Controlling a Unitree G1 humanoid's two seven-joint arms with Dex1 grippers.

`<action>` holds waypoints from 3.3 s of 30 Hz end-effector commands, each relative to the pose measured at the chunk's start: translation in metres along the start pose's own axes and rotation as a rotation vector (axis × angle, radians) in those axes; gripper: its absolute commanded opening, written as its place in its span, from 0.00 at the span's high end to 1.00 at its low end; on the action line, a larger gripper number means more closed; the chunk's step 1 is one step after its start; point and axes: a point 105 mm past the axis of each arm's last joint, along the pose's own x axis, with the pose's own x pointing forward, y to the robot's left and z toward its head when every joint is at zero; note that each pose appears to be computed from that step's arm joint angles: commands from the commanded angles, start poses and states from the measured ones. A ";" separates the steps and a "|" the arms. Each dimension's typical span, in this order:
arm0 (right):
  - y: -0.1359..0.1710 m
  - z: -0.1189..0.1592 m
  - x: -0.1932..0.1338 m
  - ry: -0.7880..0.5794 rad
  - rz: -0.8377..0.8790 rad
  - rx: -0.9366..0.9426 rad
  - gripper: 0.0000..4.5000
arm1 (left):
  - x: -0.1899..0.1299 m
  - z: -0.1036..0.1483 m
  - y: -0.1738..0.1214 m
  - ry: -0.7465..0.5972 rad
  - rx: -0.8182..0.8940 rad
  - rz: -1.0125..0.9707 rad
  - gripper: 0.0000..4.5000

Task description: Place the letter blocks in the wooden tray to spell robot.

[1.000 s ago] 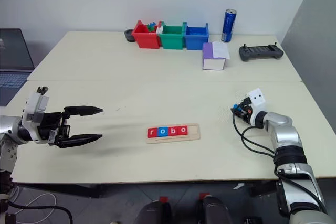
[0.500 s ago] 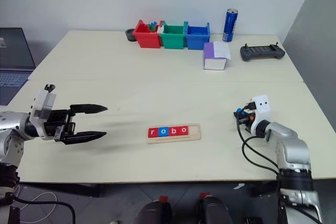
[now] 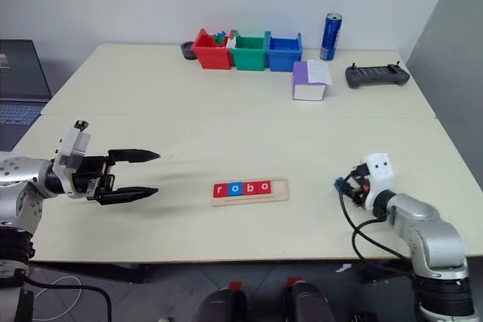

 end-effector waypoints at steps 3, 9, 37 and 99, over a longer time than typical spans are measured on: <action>-0.012 0.015 -0.010 -0.029 -0.039 -0.162 0.44 | 0.001 0.009 0.003 -0.024 0.041 -0.010 0.00; 0.002 0.021 -0.014 -0.054 -0.009 -0.160 0.44 | 0.000 0.009 0.002 -0.020 0.036 -0.011 0.00; 0.028 -0.031 0.008 0.044 -0.155 0.053 0.09 | -0.005 0.010 0.002 -0.024 0.043 0.002 0.00; 0.066 0.017 0.015 -0.057 -0.040 0.008 0.01 | -0.004 0.012 0.002 -0.019 0.048 -0.001 0.00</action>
